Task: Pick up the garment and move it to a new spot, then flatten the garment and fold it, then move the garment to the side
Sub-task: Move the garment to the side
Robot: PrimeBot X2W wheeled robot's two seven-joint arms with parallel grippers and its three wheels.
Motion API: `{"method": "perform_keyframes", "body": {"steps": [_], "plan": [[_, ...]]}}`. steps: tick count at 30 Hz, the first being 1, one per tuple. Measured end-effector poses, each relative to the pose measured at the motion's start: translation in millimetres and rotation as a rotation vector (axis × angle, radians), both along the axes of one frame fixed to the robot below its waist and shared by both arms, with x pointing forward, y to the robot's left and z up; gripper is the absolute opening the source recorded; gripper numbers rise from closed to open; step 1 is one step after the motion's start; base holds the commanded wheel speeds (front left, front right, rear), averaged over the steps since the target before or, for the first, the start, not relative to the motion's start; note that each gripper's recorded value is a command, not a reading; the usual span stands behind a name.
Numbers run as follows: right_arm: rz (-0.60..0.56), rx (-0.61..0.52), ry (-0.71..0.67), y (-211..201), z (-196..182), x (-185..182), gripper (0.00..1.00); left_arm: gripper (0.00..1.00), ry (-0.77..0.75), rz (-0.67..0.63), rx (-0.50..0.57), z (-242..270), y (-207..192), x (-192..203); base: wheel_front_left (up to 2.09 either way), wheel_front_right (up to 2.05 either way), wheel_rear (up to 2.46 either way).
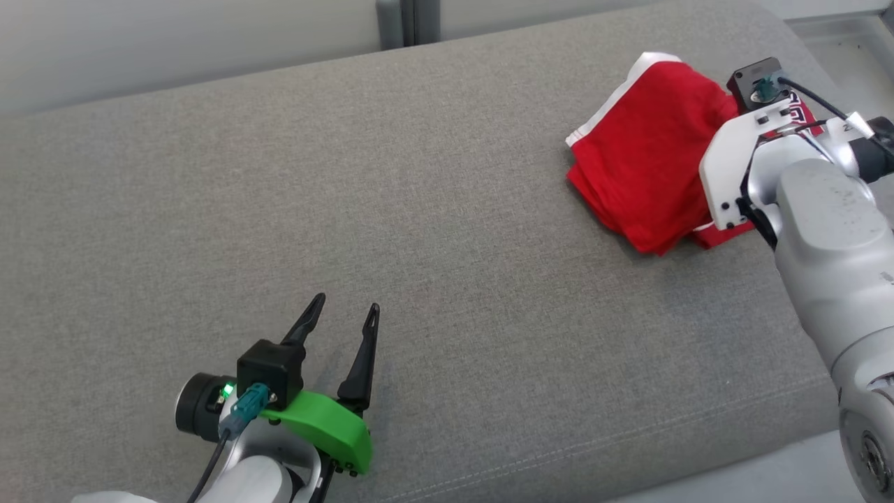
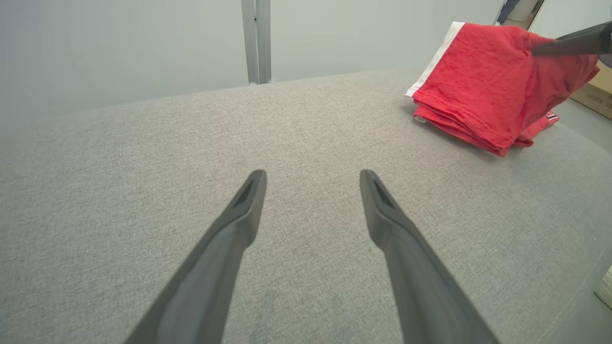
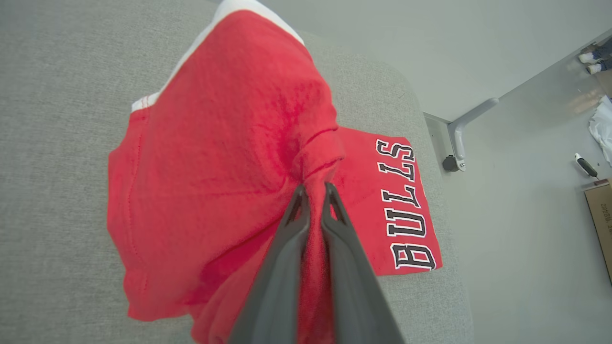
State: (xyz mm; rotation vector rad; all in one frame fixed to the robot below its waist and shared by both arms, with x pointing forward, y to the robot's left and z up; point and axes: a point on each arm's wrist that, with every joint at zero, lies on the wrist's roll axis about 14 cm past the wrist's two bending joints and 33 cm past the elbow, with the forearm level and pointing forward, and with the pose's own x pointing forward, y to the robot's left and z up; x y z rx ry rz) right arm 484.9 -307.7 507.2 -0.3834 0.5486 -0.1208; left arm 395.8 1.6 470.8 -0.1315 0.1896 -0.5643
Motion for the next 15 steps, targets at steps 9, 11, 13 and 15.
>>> {"method": "perform_keyframes", "body": {"steps": [9, 11, 13, 15], "plan": [[-0.076, -0.068, 0.038, -55.5, -15.3, -2.3, 0.0, 1.0, 0.043, -0.075, 0.004, -19.4, -20.0, 13.2, 0.0, 0.0, 0.0], [-0.083, -0.095, 0.06, -65.3, -20.0, -2.9, 0.0, 1.0, 0.051, -0.079, 0.009, -23.4, -19.6, 15.2, 0.0, 0.0, 0.0], [-0.092, -0.123, 0.077, -77.0, -23.4, -0.7, 0.0, 1.0, 0.067, -0.074, 0.017, -29.8, -15.3, 17.4, 0.0, 0.0, 0.0], [-0.097, -0.138, 0.083, -83.1, -24.1, 2.5, 0.0, 1.0, 0.073, -0.066, 0.025, -33.2, -11.6, 19.3, 0.0, 0.0, 0.0]]}}
